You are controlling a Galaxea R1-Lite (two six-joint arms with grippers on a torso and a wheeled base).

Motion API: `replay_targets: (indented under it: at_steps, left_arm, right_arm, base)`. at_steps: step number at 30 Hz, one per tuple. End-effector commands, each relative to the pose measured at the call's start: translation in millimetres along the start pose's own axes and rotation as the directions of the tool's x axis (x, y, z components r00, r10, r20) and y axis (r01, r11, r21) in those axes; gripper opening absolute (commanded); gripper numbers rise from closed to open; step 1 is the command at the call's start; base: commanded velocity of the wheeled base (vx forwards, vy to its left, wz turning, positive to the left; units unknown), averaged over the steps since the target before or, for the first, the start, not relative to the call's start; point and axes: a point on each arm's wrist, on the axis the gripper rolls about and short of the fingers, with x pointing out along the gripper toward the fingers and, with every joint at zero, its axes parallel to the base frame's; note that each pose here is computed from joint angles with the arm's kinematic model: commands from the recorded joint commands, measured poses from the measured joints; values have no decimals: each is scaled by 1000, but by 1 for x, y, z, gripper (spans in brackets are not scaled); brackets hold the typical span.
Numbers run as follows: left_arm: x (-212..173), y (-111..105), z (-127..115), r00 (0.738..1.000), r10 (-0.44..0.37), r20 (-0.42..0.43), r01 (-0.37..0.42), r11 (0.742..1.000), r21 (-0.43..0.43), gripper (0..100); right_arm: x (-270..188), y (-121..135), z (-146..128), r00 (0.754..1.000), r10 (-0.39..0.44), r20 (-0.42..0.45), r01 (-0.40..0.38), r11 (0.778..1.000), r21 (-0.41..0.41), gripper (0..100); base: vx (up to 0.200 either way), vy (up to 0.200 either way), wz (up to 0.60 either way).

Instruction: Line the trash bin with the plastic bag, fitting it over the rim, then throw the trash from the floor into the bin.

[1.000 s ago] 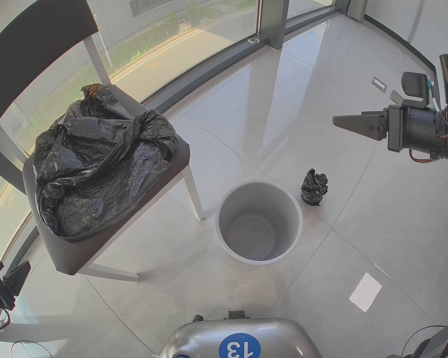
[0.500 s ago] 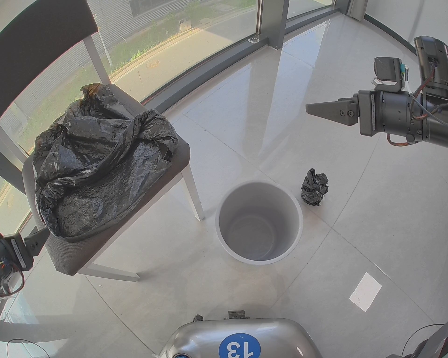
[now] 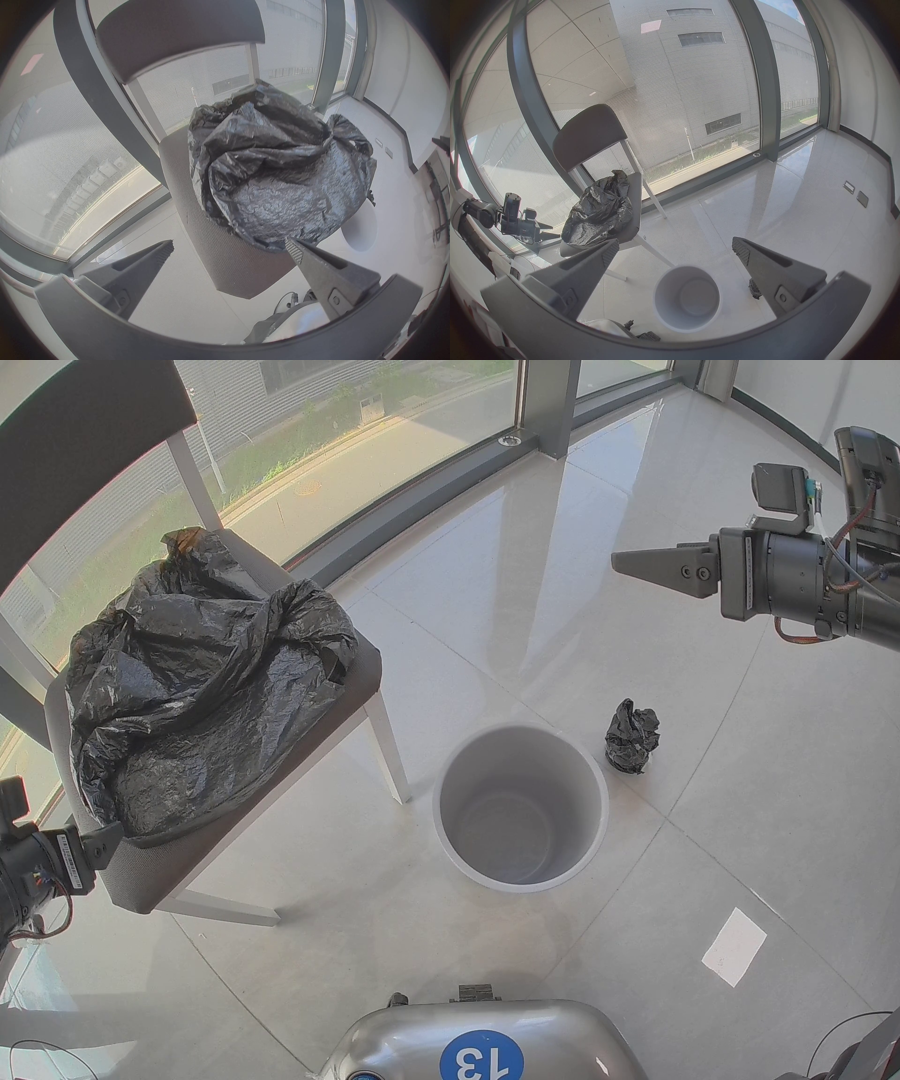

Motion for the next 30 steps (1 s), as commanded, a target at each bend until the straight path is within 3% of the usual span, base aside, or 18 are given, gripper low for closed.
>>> replay_targets:
  at_steps: [1, 19, 30]
  left_arm:
    - [5, 0, -6, 1000, 5, -26, -5, 1000, 5, 100]
    - [36, -11, 14, 997, -26, 71, 28, 999, -26, 100]
    - [54, -15, 24, 998, -10, 59, 12, 999, -41, 100]
  right_arm:
    - [-2, 0, -1, 1000, 1, 1, -1, 1000, -1, 100]
    - [0, 0, 1, 1000, 3, 26, -2, 1000, -9, 100]
    - [1, 0, 3, 999, 0, 44, 0, 1000, -11, 100]
  base:
    - [0, 0, 0]
    - [0, 0, 0]
    - [0, 0, 0]
